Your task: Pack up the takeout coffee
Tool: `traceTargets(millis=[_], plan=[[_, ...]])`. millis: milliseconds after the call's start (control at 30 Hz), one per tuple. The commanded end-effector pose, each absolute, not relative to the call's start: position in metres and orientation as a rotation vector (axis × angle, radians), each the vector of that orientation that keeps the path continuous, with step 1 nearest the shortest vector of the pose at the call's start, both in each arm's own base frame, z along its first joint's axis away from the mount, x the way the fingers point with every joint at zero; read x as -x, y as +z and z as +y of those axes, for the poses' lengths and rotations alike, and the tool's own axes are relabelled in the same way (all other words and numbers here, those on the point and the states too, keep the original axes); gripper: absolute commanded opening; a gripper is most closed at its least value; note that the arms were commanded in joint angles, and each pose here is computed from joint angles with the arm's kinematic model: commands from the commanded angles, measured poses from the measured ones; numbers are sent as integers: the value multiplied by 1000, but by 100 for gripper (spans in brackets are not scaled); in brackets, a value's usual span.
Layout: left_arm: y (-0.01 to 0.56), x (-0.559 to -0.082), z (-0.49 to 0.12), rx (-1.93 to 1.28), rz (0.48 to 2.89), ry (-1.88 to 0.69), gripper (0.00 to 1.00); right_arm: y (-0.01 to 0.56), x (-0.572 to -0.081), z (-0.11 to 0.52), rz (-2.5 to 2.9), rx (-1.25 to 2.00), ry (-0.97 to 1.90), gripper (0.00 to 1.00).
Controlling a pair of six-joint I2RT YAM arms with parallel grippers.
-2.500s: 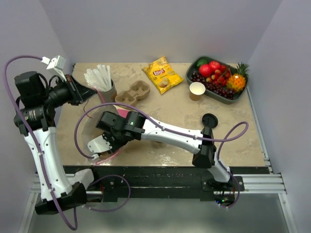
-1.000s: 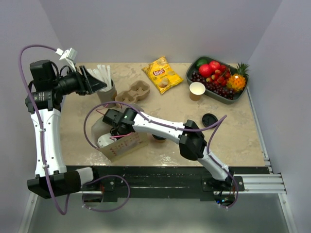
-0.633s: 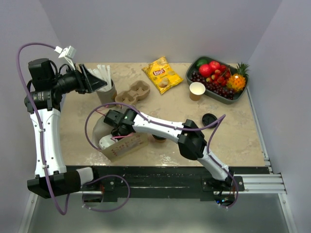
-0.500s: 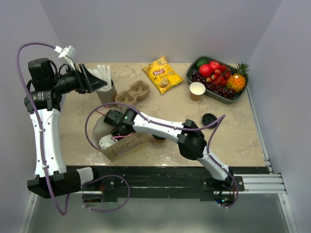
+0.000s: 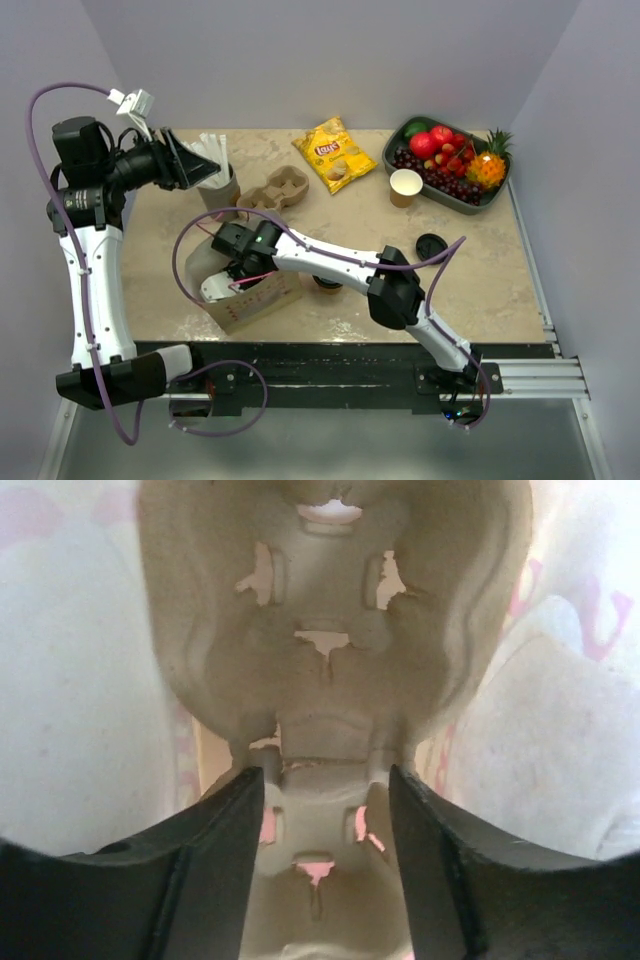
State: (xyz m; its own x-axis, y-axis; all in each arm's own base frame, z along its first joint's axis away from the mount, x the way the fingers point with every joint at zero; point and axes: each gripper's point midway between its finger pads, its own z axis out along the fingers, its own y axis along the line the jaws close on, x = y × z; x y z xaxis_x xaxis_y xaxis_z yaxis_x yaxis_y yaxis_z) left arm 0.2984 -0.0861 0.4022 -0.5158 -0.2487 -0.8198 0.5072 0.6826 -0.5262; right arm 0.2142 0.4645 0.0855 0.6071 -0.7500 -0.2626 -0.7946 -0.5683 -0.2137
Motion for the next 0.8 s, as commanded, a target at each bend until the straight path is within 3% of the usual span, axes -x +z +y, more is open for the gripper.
traceTargets(millis=[0, 200, 333, 767], plan=[[444, -287, -92, -287, 1763, -918, 65, 141, -213, 473, 1217, 2401, 218, 61], [463, -279, -94, -325, 1702, -879, 71, 158, -210, 473, 1235, 2351, 212, 67], [478, -274, -94, -352, 1655, -846, 73, 170, -210, 473, 1250, 2307, 219, 80], [493, -278, -81, -369, 1623, -730, 73, 231, -212, 475, 1227, 2129, 229, 84]])
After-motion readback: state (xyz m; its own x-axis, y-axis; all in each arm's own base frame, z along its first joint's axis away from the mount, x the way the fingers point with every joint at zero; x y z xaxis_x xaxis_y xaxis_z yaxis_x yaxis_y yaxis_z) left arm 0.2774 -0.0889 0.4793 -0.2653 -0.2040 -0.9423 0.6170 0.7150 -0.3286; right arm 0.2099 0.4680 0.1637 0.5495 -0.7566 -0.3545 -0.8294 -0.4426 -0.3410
